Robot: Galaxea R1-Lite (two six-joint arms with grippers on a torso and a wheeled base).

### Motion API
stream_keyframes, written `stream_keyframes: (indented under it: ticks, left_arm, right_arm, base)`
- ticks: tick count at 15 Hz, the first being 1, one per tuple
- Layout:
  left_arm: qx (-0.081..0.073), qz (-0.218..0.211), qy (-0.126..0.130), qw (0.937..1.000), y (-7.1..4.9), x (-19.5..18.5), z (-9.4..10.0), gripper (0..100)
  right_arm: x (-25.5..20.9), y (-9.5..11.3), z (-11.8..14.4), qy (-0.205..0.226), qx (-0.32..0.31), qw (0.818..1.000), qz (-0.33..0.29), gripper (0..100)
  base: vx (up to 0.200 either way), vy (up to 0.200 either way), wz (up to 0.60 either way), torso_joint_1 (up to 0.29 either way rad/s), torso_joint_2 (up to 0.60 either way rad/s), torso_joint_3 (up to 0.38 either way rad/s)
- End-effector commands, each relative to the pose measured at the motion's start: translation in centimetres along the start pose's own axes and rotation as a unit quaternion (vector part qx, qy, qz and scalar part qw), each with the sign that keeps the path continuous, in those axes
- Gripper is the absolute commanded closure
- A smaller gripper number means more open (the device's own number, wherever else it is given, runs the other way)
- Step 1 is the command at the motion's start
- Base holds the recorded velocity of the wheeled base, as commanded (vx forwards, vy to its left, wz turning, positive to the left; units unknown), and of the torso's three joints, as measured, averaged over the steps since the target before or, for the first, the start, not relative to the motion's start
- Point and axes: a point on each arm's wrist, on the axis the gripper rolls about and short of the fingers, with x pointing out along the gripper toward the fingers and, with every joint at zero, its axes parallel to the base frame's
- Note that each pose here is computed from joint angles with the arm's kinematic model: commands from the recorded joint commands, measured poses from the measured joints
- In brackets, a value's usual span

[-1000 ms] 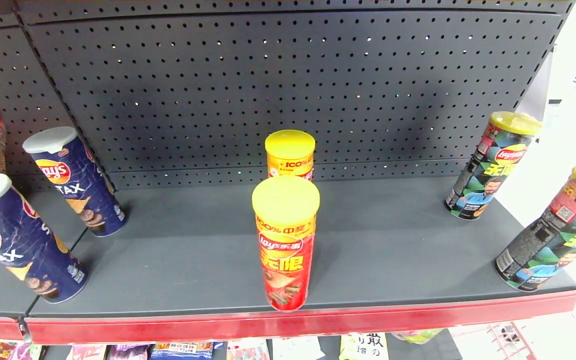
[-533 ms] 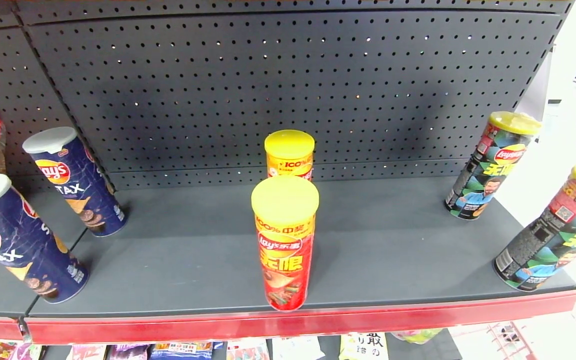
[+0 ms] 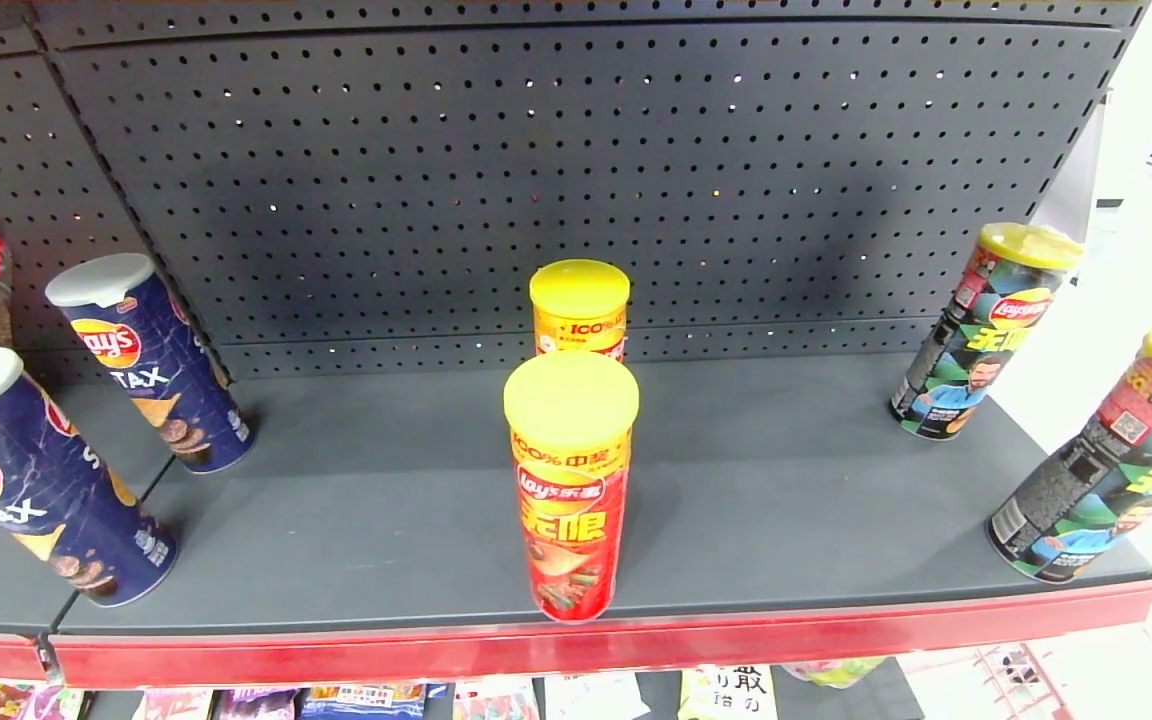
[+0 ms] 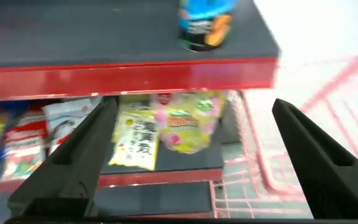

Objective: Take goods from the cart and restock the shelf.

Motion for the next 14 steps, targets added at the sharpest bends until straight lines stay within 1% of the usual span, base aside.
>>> stream_keyframes:
  ticks: [1, 2, 3, 4, 5, 6, 8, 9, 10, 14]
  left_arm:
    - [-0.007, 0.087, 0.032, 0.9957, -0.6, 0.5, 0.2, 0]
    - [-0.009, 0.091, 0.027, 0.9955, -0.6, 0.4, 0.1, 0]
    - [-0.010, 0.004, -0.023, 0.9997, -0.5, -0.5, -0.5, 0]
    - [0.006, -0.073, -0.044, 0.9964, -0.8, -0.8, -0.8, 0]
    - [0.006, -0.100, -0.072, 0.9923, -1.0, -0.2, -1.0, 0]
    - [0.006, -0.105, -0.086, 0.9907, -1.1, -0.1, -1.0, 0]
    - [0.012, -0.109, -0.089, 0.9899, -1.1, 0.2, -1.3, 0]
    - [0.022, -0.109, -0.097, 0.9890, -1.1, 0.3, -1.3, 0]
    - [0.047, -0.101, -0.096, 0.9892, -1.1, 0.6, -1.7, 0]
    - [0.044, -0.103, -0.095, 0.9891, -1.1, 0.6, -1.7, 0]
  right_arm:
    - [-0.2, 0.0, -0.1, -0.012, 0.002, 1.000, -0.009, 0]
    - [-0.2, 0.0, -0.1, -0.012, 0.003, 1.000, -0.009, 0]
    - [-0.2, 0.0, -0.1, -0.012, 0.004, 1.000, -0.009, 0]
    - [-0.2, 0.0, -0.1, -0.012, 0.004, 1.000, -0.009, 0]
    - [-0.2, 0.0, -0.1, -0.012, 0.004, 1.000, -0.009, 0]
    - [-0.2, 0.0, -0.1, -0.012, 0.004, 1.000, -0.009, 0]
    - [-0.2, 0.0, -0.1, -0.012, 0.004, 1.000, -0.009, 0]
    - [-0.2, 0.0, -0.1, -0.012, 0.004, 1.000, -0.009, 0]
    - [-0.2, 0.0, -0.1, -0.012, 0.004, 1.000, -0.009, 0]
    - [-0.2, 0.0, -0.1, -0.012, 0.004, 1.000, -0.010, 0]
  base:
    - [0.000, 0.000, 0.00, 0.000, 0.00, 0.000]
    - [0.000, 0.000, 0.00, 0.000, 0.00, 0.000]
    - [0.000, 0.000, 0.00, 0.000, 0.00, 0.000]
    - [0.000, 0.000, 0.00, 0.000, 0.00, 0.000]
    - [0.000, 0.000, 0.00, 0.000, 0.00, 0.000]
    - [0.000, 0.000, 0.00, 0.000, 0.00, 0.000]
    - [0.000, 0.000, 0.00, 0.000, 0.00, 0.000]
    - [0.000, 0.000, 0.00, 0.000, 0.00, 0.000]
    - [0.000, 0.000, 0.00, 0.000, 0.00, 0.000]
    - [0.000, 0.000, 0.00, 0.000, 0.00, 0.000]
